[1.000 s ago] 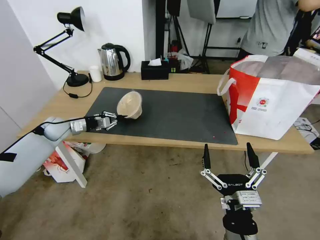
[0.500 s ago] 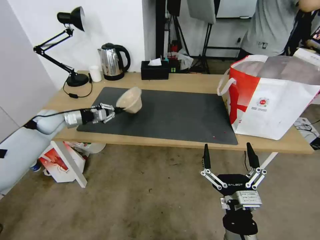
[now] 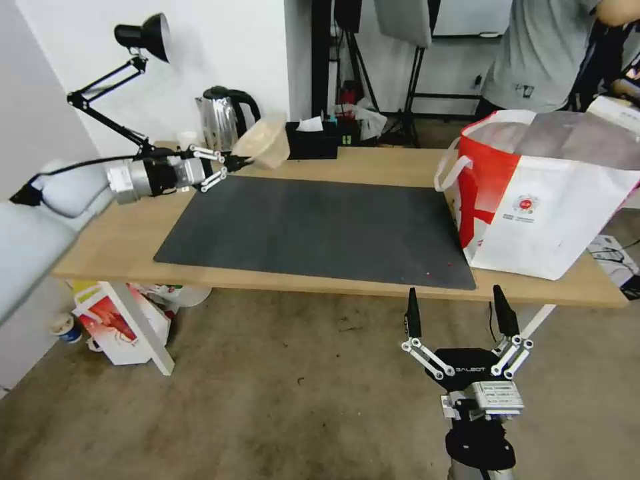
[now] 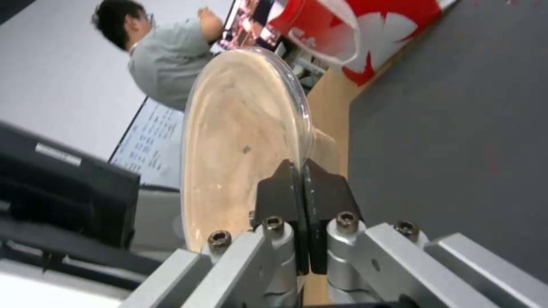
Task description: Pick up the trash from the table and place it into the takeout bag.
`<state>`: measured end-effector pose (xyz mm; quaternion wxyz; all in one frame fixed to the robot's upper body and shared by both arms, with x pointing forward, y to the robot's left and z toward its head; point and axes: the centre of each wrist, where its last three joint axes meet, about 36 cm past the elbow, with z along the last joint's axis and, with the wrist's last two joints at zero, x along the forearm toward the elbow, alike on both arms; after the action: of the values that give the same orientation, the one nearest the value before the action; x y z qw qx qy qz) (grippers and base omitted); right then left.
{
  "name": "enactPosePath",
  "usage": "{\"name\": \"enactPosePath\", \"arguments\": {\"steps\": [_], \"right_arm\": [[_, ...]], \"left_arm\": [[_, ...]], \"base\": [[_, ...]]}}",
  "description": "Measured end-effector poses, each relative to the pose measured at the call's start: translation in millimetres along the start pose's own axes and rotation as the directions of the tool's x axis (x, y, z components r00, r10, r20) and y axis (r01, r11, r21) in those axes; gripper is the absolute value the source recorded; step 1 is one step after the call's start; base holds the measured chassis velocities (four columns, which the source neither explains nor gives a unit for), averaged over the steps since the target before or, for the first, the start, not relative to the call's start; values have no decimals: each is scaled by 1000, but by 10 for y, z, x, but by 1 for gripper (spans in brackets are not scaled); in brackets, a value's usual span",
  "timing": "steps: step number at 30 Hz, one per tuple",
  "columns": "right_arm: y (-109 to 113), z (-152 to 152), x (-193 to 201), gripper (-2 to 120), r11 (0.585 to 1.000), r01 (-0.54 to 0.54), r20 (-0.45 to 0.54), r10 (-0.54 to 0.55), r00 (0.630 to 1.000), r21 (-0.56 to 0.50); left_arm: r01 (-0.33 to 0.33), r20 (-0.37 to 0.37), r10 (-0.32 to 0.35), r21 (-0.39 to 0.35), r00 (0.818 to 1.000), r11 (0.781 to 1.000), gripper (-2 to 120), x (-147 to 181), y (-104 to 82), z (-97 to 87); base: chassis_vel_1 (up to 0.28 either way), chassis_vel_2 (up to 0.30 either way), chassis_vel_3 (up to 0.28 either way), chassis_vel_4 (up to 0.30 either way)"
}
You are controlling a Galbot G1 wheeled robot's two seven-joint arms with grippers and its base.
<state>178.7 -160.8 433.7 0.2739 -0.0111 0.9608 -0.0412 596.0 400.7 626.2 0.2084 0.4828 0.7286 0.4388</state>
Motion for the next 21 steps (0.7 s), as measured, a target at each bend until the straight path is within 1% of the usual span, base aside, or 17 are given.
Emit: {"name": "enactPosePath", "arguments": {"steps": [2, 5, 6, 8, 10, 12, 14, 16, 18, 21], "right_arm": [[0, 0, 0, 100, 1000, 0, 0, 0, 1000, 0], [0, 0, 0, 100, 1000, 0, 0, 0, 1000, 0], [0, 0, 0, 100, 1000, 0, 0, 0, 1000, 0], [0, 0, 0, 100, 1000, 0, 0, 0, 1000, 0], [0, 0, 0, 100, 1000, 0, 0, 0, 1000, 0], [0, 0, 0, 100, 1000, 0, 0, 0, 1000, 0], [0, 0, 0, 100, 1000, 0, 0, 0, 1000, 0], [0, 0, 0, 100, 1000, 0, 0, 0, 1000, 0], [0, 0, 0, 100, 1000, 0, 0, 0, 1000, 0], [0, 0, 0, 100, 1000, 0, 0, 0, 1000, 0]], "left_arm": [[-3, 2, 3, -2, 1000, 1000, 0, -16, 7, -11], [-32, 23, 32, -5, 999, 999, 0, -162, 21, -78], [-32, 23, 32, -5, 999, 999, 0, -162, 21, -78], [-52, 43, 52, -4, 998, 999, 0, -305, 30, -120], [-71, 65, 71, -16, 995, 997, 0, -478, 92, -178], [-75, 73, 76, -20, 994, 997, 0, -536, 116, -197], [-87, 94, 90, -39, 991, 995, 0, -703, 216, -275], [-91, 100, 95, -42, 990, 995, 0, -745, 233, -295], [-100, 118, 106, -55, 987, 993, 0, -883, 321, -375], [-106, 127, 113, -62, 985, 992, 0, -969, 370, -410]], "base": [[0, 0, 0, 0], [0, 0, 0, 0], [0, 0, 0, 0], [0, 0, 0, 0], [0, 0, 0, 0], [0, 0, 0, 0], [0, 0, 0, 0], [0, 0, 0, 0], [0, 0, 0, 0], [0, 0, 0, 0]]}}
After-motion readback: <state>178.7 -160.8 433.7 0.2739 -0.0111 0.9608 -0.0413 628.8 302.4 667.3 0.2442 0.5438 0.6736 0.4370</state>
